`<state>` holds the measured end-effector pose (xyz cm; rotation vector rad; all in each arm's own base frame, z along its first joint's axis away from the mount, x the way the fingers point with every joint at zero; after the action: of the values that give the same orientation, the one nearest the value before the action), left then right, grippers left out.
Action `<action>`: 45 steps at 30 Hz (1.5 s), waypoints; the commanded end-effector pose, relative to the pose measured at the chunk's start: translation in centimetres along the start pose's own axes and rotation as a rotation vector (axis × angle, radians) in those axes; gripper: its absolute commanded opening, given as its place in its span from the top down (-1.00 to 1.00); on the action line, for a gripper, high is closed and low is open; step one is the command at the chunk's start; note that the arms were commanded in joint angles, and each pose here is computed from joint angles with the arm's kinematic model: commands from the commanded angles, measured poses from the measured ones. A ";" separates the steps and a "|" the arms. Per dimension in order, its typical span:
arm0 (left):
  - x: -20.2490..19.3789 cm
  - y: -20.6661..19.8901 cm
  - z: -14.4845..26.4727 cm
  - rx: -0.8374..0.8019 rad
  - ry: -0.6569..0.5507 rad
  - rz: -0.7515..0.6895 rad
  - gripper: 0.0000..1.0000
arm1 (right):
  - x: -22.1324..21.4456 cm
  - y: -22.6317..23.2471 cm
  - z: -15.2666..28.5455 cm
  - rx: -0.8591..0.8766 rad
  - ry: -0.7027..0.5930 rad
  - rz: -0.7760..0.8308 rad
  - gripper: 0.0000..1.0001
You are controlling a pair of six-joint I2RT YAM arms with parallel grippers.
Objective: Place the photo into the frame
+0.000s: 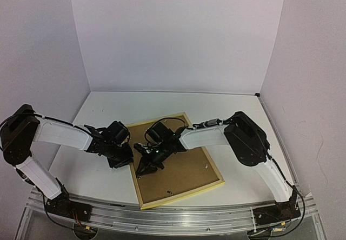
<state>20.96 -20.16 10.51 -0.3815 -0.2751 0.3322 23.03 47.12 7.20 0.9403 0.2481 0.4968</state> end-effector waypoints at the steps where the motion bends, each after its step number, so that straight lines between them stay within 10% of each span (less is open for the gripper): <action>1: 0.9 -1.9 -0.6 -0.108 -0.012 0.047 1.00 | -4.0 -2.2 -3.7 -0.035 0.218 -0.067 1.00; 9: 1.0 -1.8 -0.3 -0.091 -0.025 0.045 1.00 | -0.5 0.8 1.0 -0.072 0.042 -0.001 0.99; 18: 1.9 -3.3 2.2 -0.151 -0.075 0.011 0.84 | 1.1 7.4 13.7 -0.239 -0.423 0.044 0.12; 30: 5.1 -6.6 8.0 -0.094 -0.287 -0.158 -0.98 | -15.7 -0.1 20.3 -0.466 -0.580 -0.438 -0.43; 45: 20.2 -12.7 -1.8 -0.101 -0.208 -0.739 -0.95 | -17.1 -4.2 16.9 -0.539 -0.552 -0.670 -0.37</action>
<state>40.03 -25.00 19.48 -0.2948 -0.6596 -0.1257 15.40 23.03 13.66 0.3924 -0.0559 -0.2332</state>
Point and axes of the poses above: each gripper's point midway between its finger pads, its own z axis back along the fingers, its own y axis along the line the jaws close on, x = y × z, the point moved 10 cm from there along z, back along the fingers, and after that the axes turned 4 degrees about -z, right-handed, at the moved point
